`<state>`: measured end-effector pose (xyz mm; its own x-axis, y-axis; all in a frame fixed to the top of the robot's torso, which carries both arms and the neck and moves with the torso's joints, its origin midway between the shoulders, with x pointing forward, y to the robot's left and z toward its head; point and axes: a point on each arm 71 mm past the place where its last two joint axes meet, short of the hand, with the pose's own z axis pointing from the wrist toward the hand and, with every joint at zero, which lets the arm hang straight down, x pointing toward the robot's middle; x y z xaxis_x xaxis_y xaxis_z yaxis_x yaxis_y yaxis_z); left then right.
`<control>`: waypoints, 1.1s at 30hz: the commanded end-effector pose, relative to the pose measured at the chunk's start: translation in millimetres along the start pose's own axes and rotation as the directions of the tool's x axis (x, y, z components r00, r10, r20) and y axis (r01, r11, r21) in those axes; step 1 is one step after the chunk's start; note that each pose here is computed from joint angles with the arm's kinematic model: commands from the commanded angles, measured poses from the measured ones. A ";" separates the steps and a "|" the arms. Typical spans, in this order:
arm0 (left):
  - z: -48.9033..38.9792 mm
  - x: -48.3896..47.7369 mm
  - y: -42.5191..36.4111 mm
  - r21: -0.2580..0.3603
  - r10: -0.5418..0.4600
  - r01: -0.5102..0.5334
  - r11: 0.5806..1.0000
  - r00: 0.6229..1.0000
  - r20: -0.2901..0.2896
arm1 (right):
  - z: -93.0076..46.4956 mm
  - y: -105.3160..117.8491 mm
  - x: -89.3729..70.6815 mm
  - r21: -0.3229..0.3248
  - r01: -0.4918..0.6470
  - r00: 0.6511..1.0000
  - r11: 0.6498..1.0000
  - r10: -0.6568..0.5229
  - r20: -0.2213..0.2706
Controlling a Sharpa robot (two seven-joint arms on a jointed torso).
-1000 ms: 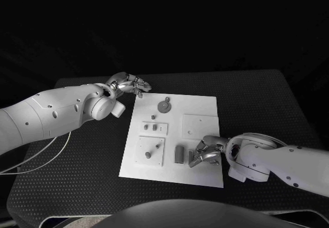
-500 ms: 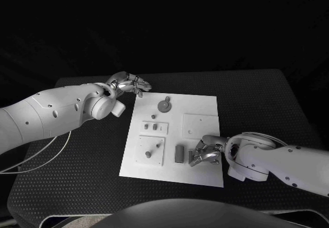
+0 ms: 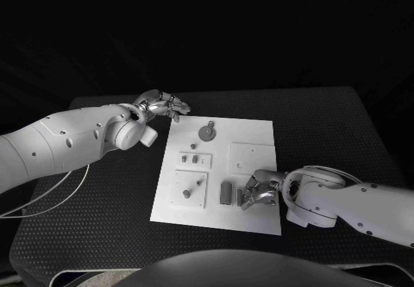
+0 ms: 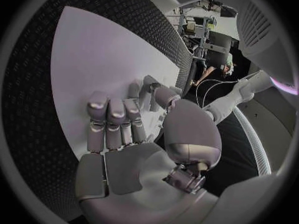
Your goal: Assemble the parts on the task board
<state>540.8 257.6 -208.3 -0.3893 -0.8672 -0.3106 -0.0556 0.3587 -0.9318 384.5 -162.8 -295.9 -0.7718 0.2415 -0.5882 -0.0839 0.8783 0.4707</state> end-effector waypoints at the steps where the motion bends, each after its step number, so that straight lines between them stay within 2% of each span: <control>1: 0.2 1.7 -1.4 0.008 0.000 0.000 1.000 1.000 -0.014 | 3.8 -10.5 7.0 0.056 0.020 1.000 0.998 -0.019 -0.020; 20: -0.4 0.7 -1.0 0.007 0.003 -0.003 1.000 1.000 -0.013 | 3.3 -13.2 10.1 0.064 -0.025 0.997 0.998 0.029 -0.072; 33: -0.4 0.7 -1.0 0.008 0.004 -0.004 1.000 1.000 -0.012 | 3.3 -12.6 10.5 0.051 -0.029 0.996 0.998 0.033 -0.081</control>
<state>540.6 259.0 -208.4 -0.3882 -0.8666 -0.3136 -0.0557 0.3617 -0.9306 386.7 -164.7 -296.2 -0.7882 0.2568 -0.5593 -0.0606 0.8720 0.4858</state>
